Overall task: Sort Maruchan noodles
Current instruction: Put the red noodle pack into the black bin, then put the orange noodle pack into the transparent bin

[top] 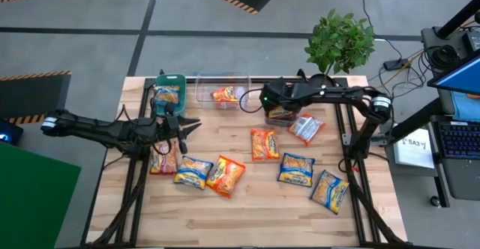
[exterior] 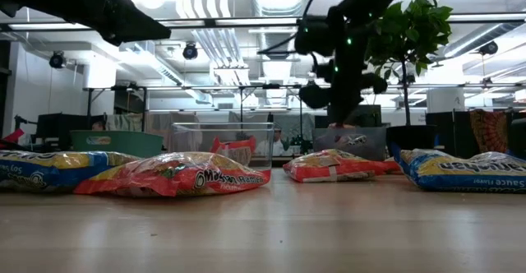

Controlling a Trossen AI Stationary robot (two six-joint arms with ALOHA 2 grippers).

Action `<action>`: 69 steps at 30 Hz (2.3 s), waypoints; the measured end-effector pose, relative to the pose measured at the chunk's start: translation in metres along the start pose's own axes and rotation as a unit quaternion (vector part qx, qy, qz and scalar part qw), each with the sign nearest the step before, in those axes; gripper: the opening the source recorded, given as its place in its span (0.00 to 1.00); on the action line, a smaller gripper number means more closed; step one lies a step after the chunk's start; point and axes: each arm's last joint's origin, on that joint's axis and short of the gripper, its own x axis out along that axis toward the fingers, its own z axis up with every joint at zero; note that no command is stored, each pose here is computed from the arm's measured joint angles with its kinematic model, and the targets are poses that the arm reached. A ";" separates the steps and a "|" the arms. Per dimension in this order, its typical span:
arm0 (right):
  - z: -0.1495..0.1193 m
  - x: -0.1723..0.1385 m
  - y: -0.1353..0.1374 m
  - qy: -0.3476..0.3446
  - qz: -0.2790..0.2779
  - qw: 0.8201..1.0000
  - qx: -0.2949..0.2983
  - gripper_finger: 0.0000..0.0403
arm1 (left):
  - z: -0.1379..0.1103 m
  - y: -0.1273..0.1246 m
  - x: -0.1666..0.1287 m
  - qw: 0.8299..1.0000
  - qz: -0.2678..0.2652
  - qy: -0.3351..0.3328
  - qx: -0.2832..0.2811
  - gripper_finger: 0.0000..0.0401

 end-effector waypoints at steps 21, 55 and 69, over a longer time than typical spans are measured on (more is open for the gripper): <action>0.000 -0.066 0.008 -0.013 0.120 0.992 -0.046 0.02 | -0.005 -0.006 0.008 0.998 -0.020 0.020 -0.060 0.10; -0.146 -0.069 0.003 0.169 0.226 0.959 -0.023 0.08 | -0.052 -0.073 0.087 0.983 -0.094 0.024 -0.153 0.10; -0.135 -0.057 0.019 0.122 0.295 0.948 0.008 0.53 | -0.056 -0.092 0.115 0.983 -0.115 0.044 -0.133 0.10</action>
